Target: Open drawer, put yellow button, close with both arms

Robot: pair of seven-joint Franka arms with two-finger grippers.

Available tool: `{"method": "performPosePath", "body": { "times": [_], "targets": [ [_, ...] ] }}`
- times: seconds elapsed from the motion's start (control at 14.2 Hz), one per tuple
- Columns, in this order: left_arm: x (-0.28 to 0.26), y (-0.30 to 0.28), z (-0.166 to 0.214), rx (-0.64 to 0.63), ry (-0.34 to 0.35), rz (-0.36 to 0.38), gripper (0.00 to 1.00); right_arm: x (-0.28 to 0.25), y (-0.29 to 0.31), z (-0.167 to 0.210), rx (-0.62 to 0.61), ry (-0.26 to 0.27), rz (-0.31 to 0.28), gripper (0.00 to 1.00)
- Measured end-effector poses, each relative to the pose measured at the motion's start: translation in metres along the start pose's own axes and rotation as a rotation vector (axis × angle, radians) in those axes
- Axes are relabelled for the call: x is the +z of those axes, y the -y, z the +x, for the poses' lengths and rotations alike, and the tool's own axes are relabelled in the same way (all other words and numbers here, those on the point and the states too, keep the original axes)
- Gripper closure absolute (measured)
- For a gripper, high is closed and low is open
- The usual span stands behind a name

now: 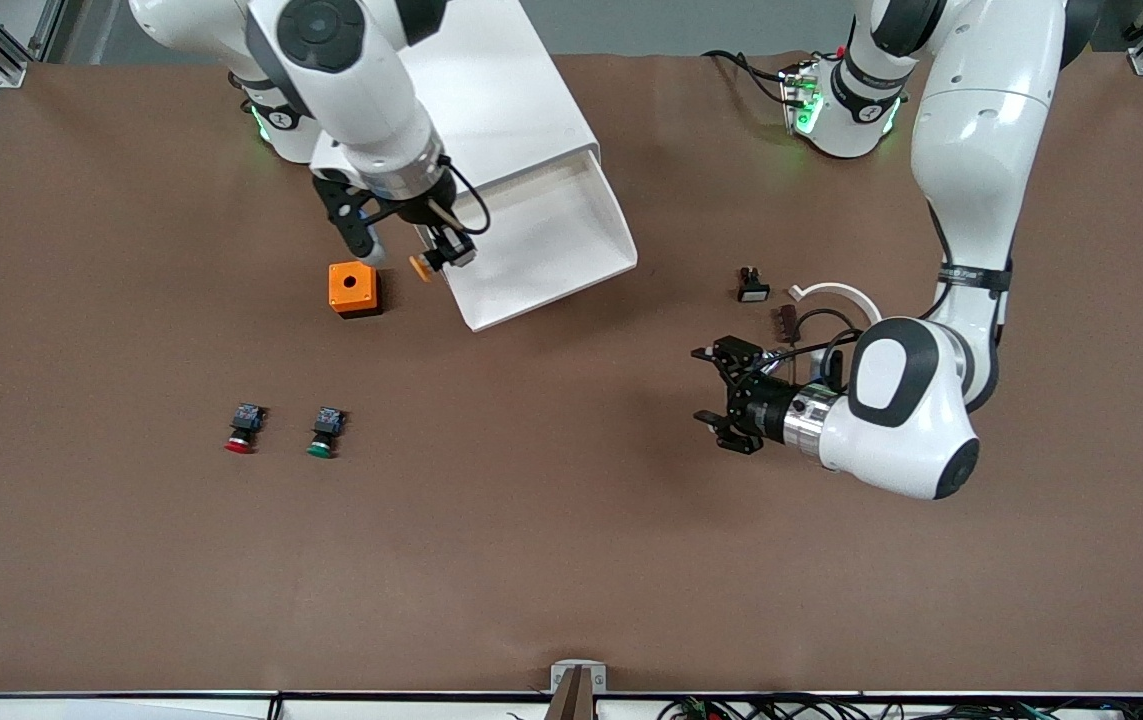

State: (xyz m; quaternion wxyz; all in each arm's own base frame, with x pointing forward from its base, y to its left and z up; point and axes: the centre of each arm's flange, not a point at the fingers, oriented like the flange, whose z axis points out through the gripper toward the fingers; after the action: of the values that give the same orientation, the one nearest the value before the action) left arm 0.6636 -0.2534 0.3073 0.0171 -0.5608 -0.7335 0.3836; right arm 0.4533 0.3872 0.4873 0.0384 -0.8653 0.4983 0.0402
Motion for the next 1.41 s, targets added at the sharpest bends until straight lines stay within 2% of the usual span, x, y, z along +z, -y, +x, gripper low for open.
{"method": "performPosePath", "body": {
  "times": [0.21,0.42,0.85,1.41],
  "targets": [
    [-0.018,0.005,0.009,0.054,-0.175,-0.087,0.0,0.026,0.014,-0.041,0.038,-0.004,-0.008,0.59],
    [-0.037,0.023,0.001,0.206,-0.314,-0.149,0.0,0.042,0.019,-0.08,0.073,-0.005,-0.009,0.59],
    [-0.072,0.048,-0.006,0.525,-0.468,-0.177,0.0,0.068,0.009,-0.131,0.09,-0.015,-0.03,0.59],
    [-0.095,0.073,-0.018,1.105,-0.603,-0.077,0.0,0.087,0.008,-0.138,0.099,-0.029,-0.056,0.59]
  ]
}}
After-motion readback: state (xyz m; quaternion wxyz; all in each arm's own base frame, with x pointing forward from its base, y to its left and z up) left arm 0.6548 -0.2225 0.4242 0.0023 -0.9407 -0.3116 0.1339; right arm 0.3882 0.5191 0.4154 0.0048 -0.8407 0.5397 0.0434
